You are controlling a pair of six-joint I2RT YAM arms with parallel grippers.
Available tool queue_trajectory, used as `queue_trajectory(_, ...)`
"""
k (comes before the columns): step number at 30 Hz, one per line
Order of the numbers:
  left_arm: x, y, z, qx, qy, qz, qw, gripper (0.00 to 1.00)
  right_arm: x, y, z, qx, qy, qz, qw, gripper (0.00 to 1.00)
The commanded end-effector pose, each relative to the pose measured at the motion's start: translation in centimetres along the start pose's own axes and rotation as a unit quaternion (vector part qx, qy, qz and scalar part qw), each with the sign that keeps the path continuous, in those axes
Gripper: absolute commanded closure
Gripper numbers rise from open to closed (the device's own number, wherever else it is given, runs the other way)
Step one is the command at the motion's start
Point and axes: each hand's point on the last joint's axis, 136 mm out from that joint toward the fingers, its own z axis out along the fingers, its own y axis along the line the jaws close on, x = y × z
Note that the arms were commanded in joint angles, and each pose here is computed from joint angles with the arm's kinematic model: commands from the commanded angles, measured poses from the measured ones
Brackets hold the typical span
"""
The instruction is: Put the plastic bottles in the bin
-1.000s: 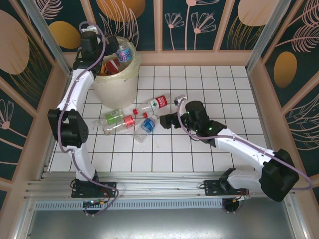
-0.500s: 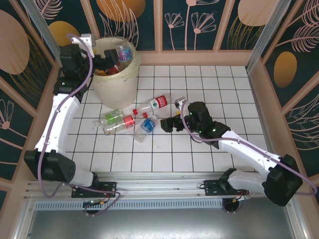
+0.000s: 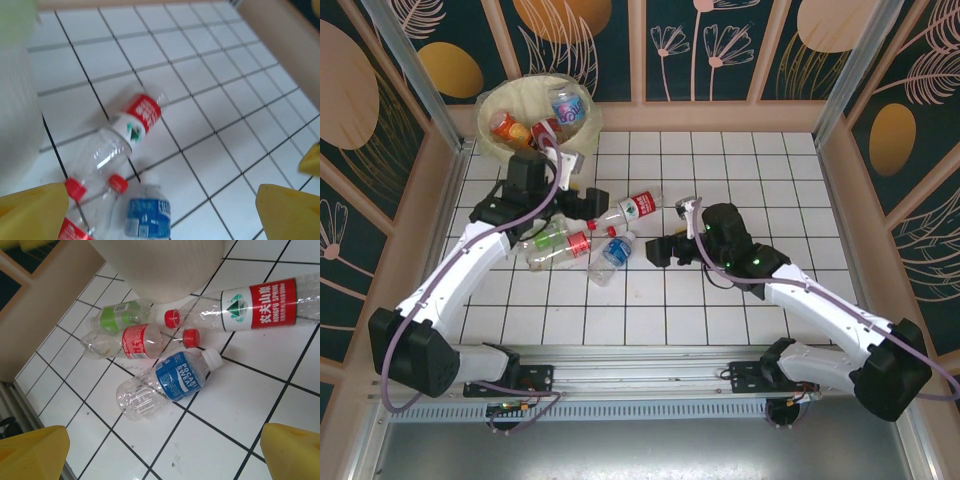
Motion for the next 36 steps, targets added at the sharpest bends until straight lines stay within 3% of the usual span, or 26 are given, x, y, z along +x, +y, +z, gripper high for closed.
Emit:
queue_trajectory(1,3.5,0.3,1.3,-0.024,0.059,-0.003,0.998,0.04,-0.6,-0.9,-1.0,0.018,-0.023,0.022,0.999,0.02)
queue_trajectory(10,9.4,0.0,4.6,-0.056,0.142,0.007,0.988,0.08,-1.2,-1.5,-1.6,0.005,-0.05,0.048,0.998,0.02)
queue_trajectory(22,14.7,0.7,7.9,-0.099,0.23,0.014,0.968,0.13,-1.5,-3.2,-1.5,-0.003,-0.053,0.059,0.997,0.02)
queue_trajectory(27,16.8,2.0,7.9,-0.131,0.259,0.008,0.957,0.15,-1.4,-4.2,-0.9,-0.012,-0.044,0.066,0.997,0.02)
queue_trajectory(36,20.1,1.7,8.2,-0.123,0.3,-0.002,0.946,0.14,-0.9,-4.6,-0.6,-0.02,-0.039,0.068,0.997,0.02)
